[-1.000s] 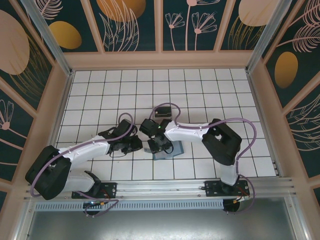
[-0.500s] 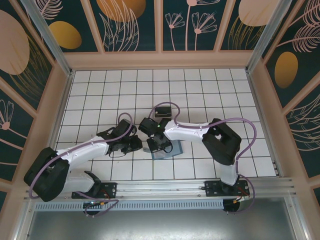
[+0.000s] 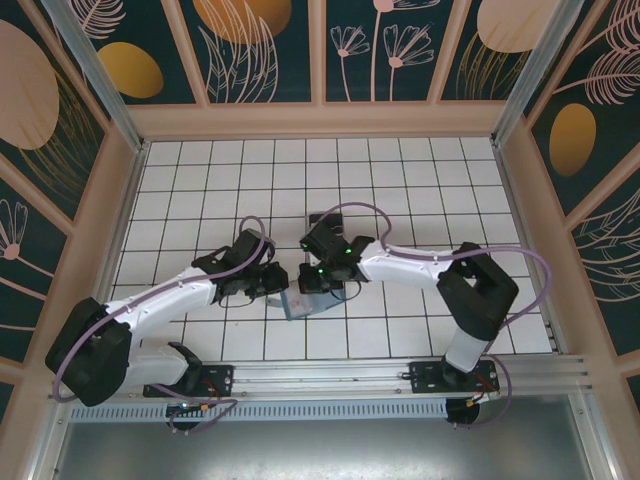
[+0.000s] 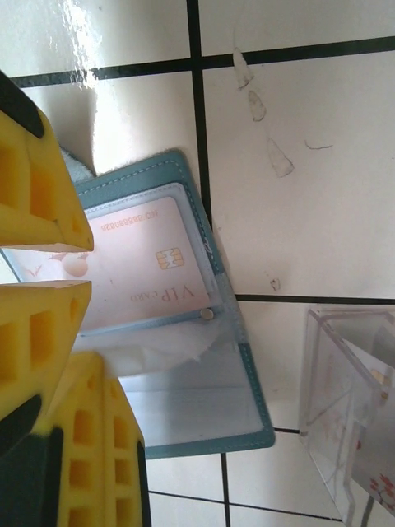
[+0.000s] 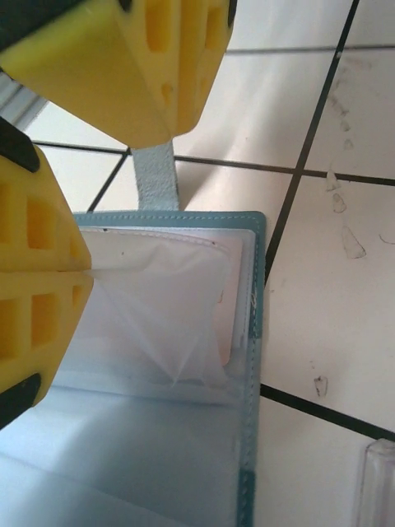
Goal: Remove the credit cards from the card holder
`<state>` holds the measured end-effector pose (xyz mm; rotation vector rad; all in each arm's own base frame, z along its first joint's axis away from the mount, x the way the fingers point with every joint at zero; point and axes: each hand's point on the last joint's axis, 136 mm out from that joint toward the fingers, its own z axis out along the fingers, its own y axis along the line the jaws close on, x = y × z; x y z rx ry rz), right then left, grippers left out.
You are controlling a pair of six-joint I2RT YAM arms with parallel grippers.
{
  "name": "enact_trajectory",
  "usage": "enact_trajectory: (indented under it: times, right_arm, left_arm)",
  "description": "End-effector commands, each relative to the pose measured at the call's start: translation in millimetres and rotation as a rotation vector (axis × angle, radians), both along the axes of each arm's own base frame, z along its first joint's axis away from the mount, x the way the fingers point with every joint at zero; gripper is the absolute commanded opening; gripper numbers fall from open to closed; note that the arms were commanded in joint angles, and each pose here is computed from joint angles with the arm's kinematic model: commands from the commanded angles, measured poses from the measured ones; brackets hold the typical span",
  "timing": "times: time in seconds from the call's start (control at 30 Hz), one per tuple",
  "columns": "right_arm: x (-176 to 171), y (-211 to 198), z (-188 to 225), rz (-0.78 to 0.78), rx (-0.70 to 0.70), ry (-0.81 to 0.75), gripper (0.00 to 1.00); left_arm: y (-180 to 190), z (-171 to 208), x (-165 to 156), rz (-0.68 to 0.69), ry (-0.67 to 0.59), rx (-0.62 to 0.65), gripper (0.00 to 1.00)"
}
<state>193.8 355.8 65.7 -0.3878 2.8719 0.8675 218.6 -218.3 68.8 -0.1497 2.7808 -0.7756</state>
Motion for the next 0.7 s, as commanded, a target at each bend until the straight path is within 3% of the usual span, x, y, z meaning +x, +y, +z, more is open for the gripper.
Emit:
enact_trajectory:
  times: [0.0,0.2,0.53,0.67]
  right_arm:
    - [0,11,19,-0.008,0.187,0.023,0.00]
    - [-2,4,17,0.001,0.315,0.064,0.00]
    - [-2,-11,16,-0.019,0.370,0.085,0.00]
    - [0,-18,15,-0.033,0.368,0.089,0.07]
  left_arm:
    - [-3,-3,-1,-0.009,0.024,-0.016,0.17]
    - [-18,-12,-4,-0.035,0.063,-0.061,0.17]
    - [-45,-28,-9,-0.069,0.113,-0.077,0.16]
    - [-60,-24,-8,-0.082,0.120,-0.128,0.16]
